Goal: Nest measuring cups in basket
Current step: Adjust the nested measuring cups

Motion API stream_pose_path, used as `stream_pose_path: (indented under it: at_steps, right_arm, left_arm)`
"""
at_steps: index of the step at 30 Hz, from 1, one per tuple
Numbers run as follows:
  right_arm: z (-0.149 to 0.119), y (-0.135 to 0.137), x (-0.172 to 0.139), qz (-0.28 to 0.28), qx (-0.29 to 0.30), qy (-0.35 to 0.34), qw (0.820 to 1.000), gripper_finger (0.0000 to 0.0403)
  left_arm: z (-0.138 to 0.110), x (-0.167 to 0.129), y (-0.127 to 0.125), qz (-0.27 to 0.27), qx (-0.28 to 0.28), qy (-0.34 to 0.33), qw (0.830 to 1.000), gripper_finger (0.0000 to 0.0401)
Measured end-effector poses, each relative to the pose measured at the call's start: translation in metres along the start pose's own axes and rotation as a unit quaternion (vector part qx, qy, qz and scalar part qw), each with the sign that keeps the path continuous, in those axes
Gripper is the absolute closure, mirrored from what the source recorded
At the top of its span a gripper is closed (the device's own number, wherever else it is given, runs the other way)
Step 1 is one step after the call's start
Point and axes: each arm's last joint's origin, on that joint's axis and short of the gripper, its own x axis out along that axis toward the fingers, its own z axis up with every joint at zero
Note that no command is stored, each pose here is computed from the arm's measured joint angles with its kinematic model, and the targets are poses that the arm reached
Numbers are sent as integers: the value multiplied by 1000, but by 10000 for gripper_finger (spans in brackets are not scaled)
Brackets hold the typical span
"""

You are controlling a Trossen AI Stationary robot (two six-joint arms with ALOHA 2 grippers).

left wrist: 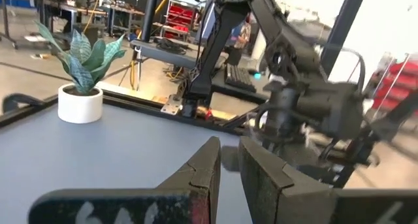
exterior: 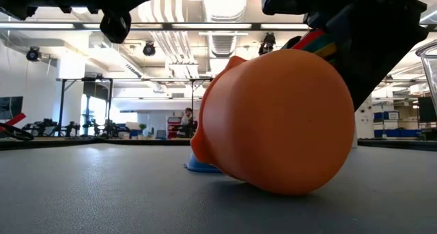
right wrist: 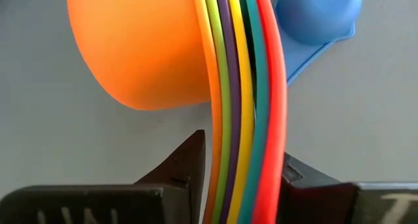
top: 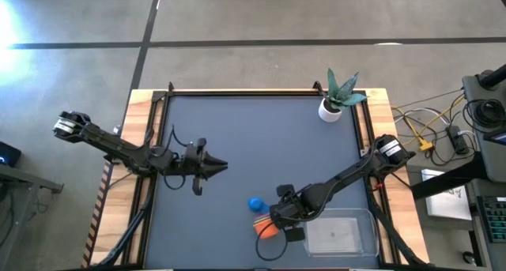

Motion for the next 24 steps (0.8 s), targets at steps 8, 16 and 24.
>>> stream_pose_path:
  at_steps: [8,16,24]
  right_arm:
    - [1,0,0,1,4,-4,1000,305]
    - [0,0,1,1,13,-2,1000,300]
    - [-5,-2,5,-2,18,6,1000,296]
  left_arm:
    - [48,19,7,111,0,-1,994,362]
    - [34,38,-4,112,42,78,990,362]
    - [-18,47,1,72,25,93,993,362]
